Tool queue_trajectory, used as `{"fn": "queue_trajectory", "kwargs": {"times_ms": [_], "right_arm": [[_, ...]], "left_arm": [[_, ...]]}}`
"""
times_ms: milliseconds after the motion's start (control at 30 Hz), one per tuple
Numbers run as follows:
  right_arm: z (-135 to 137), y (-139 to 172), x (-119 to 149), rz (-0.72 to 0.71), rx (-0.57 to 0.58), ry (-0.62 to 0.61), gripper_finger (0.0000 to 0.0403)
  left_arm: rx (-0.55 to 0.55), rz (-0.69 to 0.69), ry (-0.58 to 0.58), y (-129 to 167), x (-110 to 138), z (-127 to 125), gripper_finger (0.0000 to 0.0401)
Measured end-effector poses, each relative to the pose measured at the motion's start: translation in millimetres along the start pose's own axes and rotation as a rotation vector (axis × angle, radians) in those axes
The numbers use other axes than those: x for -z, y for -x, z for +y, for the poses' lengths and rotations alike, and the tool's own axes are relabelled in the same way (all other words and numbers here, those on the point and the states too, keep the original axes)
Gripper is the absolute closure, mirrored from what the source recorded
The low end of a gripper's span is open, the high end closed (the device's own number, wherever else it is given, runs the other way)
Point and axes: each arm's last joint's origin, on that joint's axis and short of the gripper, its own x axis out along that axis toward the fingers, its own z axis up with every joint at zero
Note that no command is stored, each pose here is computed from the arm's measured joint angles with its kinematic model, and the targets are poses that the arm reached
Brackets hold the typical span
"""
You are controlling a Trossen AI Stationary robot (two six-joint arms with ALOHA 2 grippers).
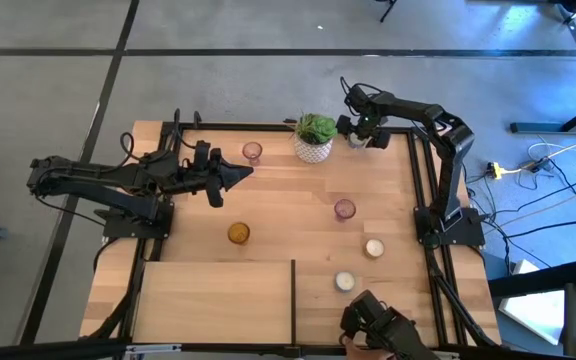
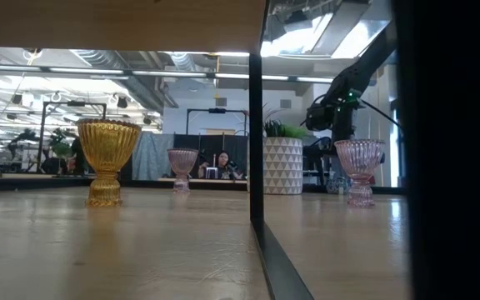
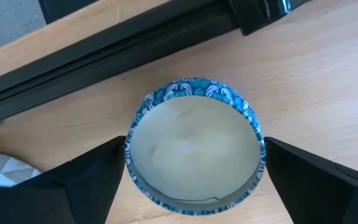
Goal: Pick & Place candle stick holders
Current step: Put the top blue scented candle on the shelf
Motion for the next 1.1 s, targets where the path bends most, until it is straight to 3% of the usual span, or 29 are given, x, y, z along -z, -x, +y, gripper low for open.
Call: {"fn": "queue_trajectory", "kwargs": {"times_ms": [433,933,1100], "right_arm": [[0.1,0.2,0.0,0.001,-0.001,0.025,0.0108],[-3.5,-6.3,2.2,0.039,0.047,0.071,0.0154],[-3.1,-6.4,2.0,0.037,0.042,0.100,0.0147]], "left_arm": [[0.000,-0.001,0.002,0.0,0.0,0.0,0.0397],[0.000,-0.001,0.012,0.0,-0.1,0.0,0.0397],[0.000,-0.001,0.017,0.0,-0.1,0.0,0.0397]]}}
